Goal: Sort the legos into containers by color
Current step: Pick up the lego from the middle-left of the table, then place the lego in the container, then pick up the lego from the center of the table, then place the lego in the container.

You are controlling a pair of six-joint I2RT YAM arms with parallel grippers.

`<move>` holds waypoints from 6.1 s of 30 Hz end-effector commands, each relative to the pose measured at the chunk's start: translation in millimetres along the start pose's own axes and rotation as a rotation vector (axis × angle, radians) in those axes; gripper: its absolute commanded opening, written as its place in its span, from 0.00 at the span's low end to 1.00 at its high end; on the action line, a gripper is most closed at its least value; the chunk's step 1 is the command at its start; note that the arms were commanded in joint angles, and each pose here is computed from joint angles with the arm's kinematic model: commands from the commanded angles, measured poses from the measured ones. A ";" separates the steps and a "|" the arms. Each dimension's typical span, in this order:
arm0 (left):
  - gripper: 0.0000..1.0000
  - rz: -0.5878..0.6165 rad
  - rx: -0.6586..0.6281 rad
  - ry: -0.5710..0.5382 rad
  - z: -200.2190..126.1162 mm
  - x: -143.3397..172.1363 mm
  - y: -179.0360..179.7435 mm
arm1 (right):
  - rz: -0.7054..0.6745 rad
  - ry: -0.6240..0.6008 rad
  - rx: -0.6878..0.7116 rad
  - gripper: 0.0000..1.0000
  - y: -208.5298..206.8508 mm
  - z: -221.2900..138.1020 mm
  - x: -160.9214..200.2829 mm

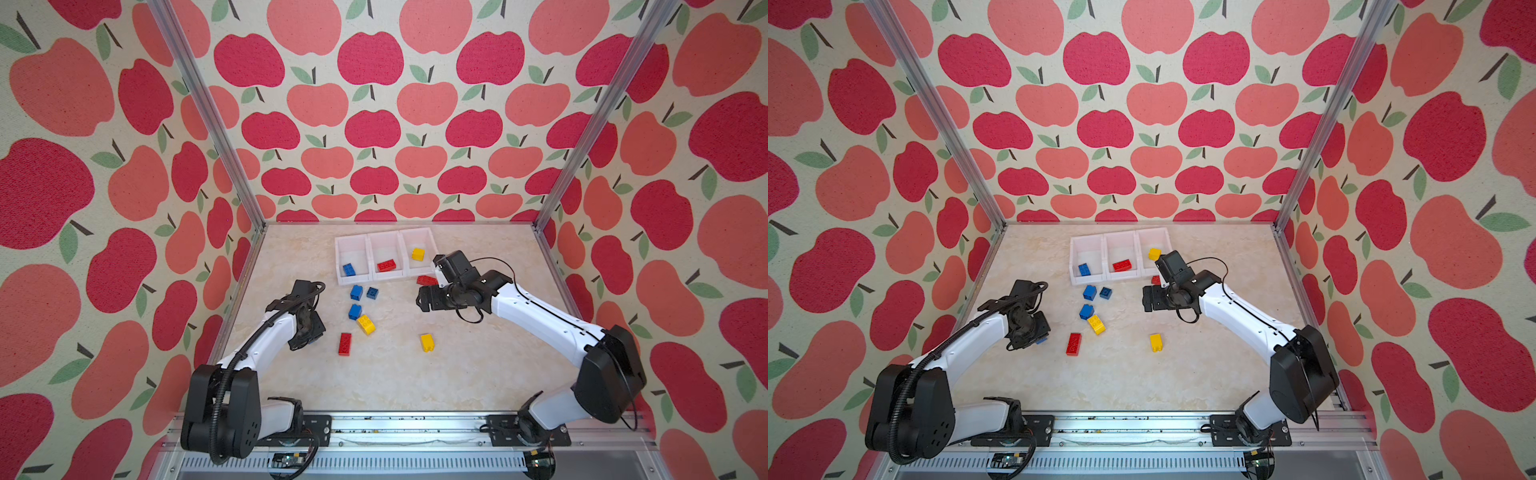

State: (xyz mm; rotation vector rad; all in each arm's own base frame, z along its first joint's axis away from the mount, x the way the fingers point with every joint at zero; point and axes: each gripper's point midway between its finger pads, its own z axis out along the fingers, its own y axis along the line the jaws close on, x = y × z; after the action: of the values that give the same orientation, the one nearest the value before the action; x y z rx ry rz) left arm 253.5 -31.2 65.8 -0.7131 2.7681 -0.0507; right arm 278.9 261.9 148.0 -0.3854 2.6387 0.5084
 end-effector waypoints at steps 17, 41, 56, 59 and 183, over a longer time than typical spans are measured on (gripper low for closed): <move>0.28 0.365 0.224 -0.337 -56.1 -112.4 -179.2 | 0.067 -0.019 0.029 0.91 -15.5 -12.1 13.2; 0.47 0.425 0.266 -0.285 11.6 -164.7 -237.4 | 0.086 -0.043 0.055 0.92 -25.9 -24.4 18.7; 0.59 0.432 0.299 -0.301 -10.9 -160.3 -236.7 | 0.090 -0.025 0.054 0.92 -26.7 -19.7 21.2; 0.62 0.414 0.323 -0.312 -22.9 -158.6 -235.3 | 0.093 -0.014 0.055 0.92 -26.8 -17.3 23.8; 0.99 0.118 0.543 -0.251 -75.4 -69.2 -130.4 | -0.140 -0.068 0.375 0.43 -89.7 122.0 -190.8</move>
State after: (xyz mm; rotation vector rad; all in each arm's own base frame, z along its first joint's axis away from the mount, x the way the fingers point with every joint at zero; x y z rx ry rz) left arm 355.2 -118.9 163.3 -0.3648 2.3887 -0.6199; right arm 515.8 272.8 107.3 -0.4115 2.5363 0.0198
